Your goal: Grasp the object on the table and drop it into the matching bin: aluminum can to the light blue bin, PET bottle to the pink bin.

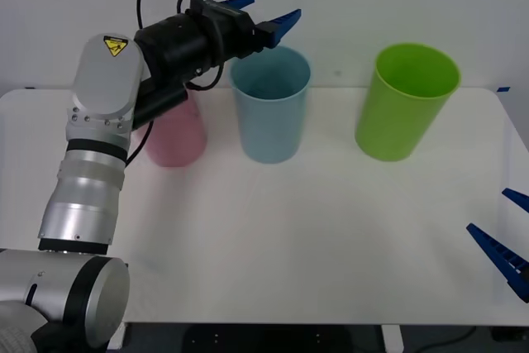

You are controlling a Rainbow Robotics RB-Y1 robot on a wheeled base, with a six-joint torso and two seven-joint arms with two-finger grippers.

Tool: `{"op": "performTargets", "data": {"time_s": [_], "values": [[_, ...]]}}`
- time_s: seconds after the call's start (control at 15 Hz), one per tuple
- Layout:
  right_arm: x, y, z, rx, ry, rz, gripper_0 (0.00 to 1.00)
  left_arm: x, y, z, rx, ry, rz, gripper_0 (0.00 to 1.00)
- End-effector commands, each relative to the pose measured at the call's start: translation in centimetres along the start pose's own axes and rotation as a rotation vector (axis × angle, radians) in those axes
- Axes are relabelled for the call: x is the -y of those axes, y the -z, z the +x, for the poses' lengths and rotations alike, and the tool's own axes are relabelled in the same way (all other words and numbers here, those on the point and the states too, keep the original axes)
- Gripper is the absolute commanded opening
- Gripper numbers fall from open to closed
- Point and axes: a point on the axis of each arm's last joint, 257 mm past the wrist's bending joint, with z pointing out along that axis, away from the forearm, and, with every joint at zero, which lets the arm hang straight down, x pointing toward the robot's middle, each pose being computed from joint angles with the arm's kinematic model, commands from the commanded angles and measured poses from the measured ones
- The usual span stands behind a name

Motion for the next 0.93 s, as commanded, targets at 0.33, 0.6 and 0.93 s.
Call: {"op": "performTargets", "data": {"time_s": [0.33,0.6,0.93], "values": [[0.0,0.0,0.0,0.000,0.000,0.000,1.00,-1.8,4.4,-0.5,0.022,0.082,0.075,1.00],[0.0,0.0,0.0,0.000,0.000,0.000,1.00,-3.6,8.6,0.2,0.039,0.077,0.096,1.00],[0.0,0.0,0.0,0.000,0.000,0.000,1.00,-4.2,15.2,0.9,0.088,0.073,0.077,1.00]]}}
